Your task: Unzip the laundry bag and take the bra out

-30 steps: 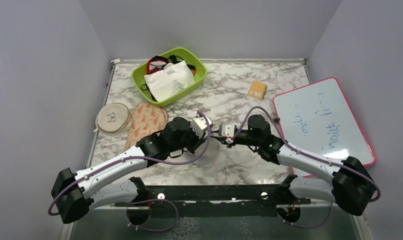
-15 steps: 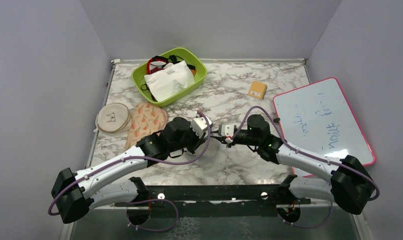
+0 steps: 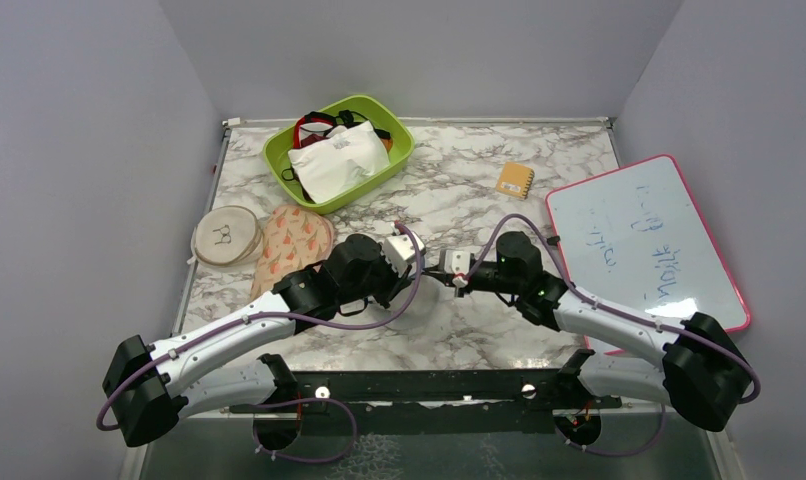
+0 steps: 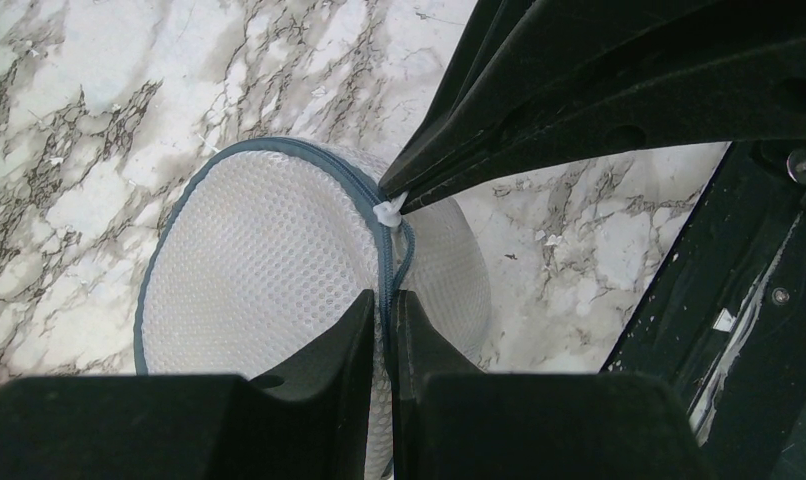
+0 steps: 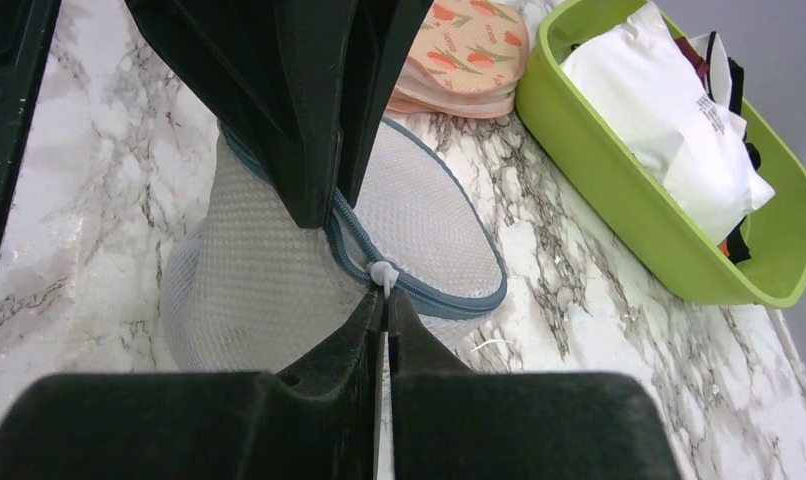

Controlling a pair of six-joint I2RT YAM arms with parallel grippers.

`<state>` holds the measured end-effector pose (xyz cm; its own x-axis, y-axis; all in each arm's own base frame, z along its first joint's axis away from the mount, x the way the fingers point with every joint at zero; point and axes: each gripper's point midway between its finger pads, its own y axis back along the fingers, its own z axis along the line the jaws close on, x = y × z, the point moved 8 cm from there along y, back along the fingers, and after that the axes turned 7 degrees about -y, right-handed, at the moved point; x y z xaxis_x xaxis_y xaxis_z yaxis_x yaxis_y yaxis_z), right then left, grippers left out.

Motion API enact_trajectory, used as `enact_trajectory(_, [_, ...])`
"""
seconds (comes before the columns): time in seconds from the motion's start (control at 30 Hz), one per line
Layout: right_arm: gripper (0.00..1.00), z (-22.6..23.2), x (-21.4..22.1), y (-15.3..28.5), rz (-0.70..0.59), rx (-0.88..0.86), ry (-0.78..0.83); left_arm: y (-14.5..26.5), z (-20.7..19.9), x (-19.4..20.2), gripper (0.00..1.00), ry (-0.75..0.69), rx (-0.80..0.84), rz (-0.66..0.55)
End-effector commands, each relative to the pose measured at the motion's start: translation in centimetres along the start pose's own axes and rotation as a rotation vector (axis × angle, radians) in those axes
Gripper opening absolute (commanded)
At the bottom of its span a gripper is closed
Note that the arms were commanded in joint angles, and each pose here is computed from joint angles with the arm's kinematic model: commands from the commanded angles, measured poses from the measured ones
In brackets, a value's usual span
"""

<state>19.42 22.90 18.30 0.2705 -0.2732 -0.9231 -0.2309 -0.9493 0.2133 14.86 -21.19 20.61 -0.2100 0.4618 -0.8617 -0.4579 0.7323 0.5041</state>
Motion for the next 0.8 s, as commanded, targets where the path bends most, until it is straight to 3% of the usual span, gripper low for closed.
enact_trajectory(0.0, [0.01,-0.1,-0.7,-0.3,-0.026,-0.022,-0.001,0.1,-0.3,-0.6,0.00,-0.002,0.031,-0.018])
enact_trajectory(0.17, [0.01,0.2,-0.3,-0.4,0.017,-0.049,-0.066,0.3,-0.3,-0.6,0.00,-0.003,0.026,-0.018])
enact_trajectory(0.77, [0.01,-2.4,2.0,-0.4,0.162,0.177,-0.561,0.6,-0.2,-0.5,0.00,-0.023,0.028,-0.014])
